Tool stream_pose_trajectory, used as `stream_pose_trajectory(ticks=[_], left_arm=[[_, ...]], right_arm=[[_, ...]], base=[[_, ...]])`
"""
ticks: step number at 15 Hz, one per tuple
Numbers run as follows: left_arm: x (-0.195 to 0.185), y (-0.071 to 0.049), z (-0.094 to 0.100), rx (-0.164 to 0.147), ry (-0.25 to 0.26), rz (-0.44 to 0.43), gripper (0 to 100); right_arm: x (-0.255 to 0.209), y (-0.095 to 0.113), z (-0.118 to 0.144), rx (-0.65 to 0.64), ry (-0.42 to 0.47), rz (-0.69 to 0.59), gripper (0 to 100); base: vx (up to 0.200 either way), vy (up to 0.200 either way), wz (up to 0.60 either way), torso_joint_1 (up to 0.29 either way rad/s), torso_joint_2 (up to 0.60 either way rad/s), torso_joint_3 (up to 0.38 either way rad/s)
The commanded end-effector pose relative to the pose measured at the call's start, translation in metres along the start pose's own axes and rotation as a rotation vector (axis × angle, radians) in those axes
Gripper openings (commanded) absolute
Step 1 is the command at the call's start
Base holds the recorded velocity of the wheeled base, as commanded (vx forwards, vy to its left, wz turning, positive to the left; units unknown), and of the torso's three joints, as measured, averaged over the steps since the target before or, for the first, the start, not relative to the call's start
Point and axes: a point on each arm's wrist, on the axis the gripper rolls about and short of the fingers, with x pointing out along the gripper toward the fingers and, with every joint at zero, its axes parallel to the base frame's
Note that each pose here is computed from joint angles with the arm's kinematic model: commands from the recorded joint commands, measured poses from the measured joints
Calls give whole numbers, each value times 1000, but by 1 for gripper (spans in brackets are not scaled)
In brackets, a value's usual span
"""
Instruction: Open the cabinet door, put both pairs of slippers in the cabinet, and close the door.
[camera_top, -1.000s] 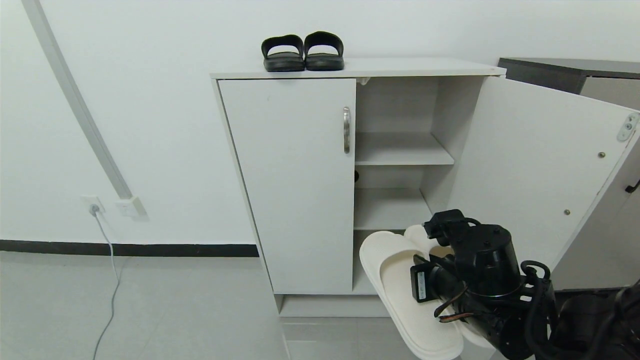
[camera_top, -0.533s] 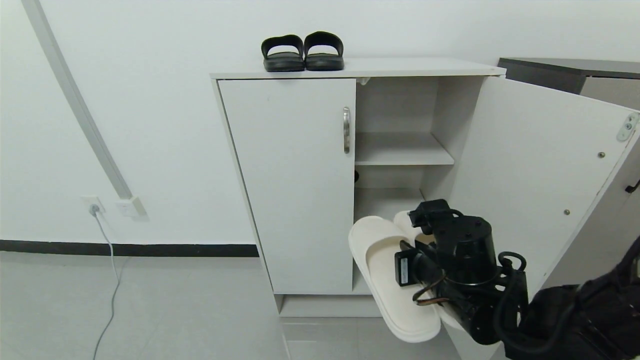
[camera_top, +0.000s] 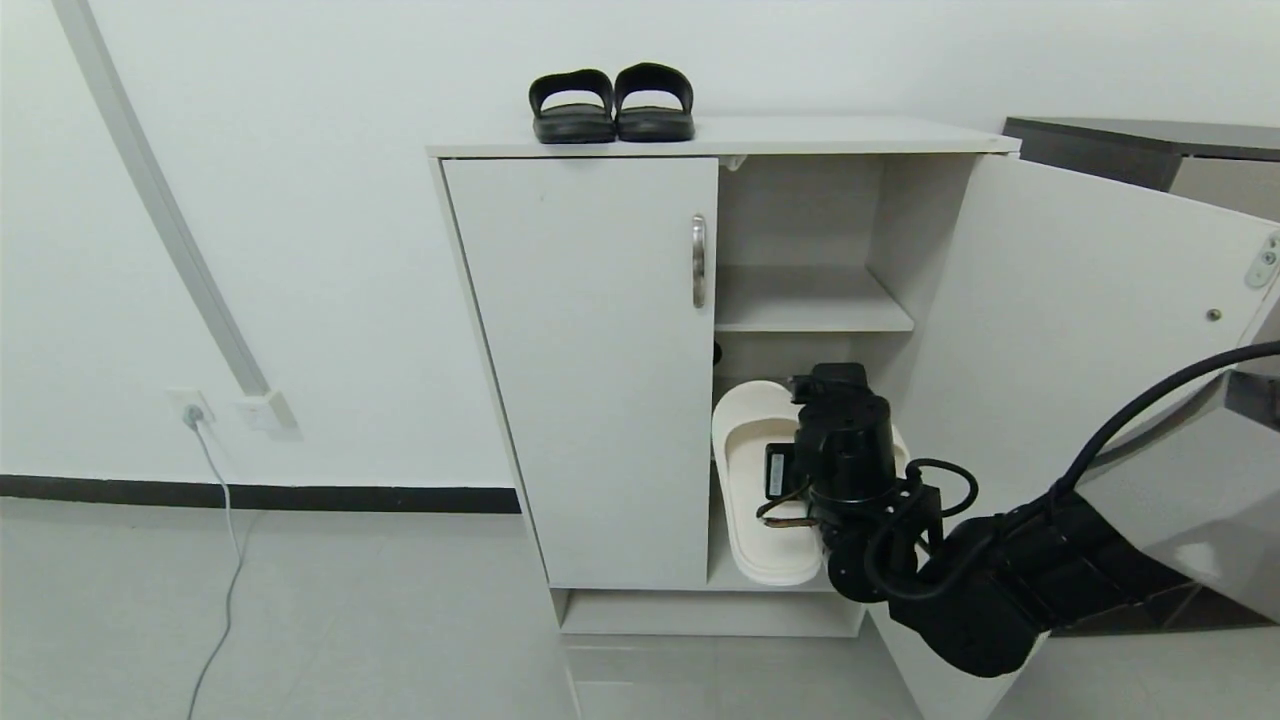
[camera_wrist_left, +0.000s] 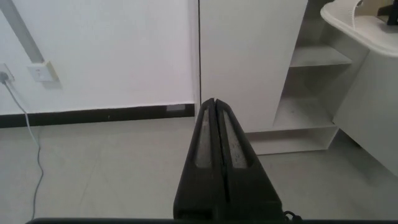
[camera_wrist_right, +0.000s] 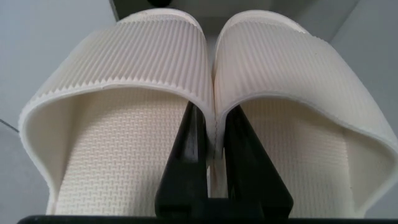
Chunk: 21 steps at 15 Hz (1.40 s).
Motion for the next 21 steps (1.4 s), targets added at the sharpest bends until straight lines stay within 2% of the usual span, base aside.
stream_pose_trajectory(ticks=[1,3,10,17,21], left_arm=[[0,0,0,0,4,-1,0],[0,0,0,0,2,-1,0],[0,0,0,-2,2,-1,0],[0,0,0,-9,0,-1,0],[0,0,0,-9,4,-1,0]], right_arm=[[2,0,-4,-6,6,-10,0],[2,0,-4,-6,3,-16,0],[-2,3,-13,-17,11,2,0],[-5,-9,-27,-58,60,3,0],[1,-17,-25,-53,67,1,0]], base=[[0,-200,0,-2,12,2],[0,-200,0,5,5,5],[0,0,0,0,0,0],[0,0,0,0,0,0],[0,0,0,0,0,0]])
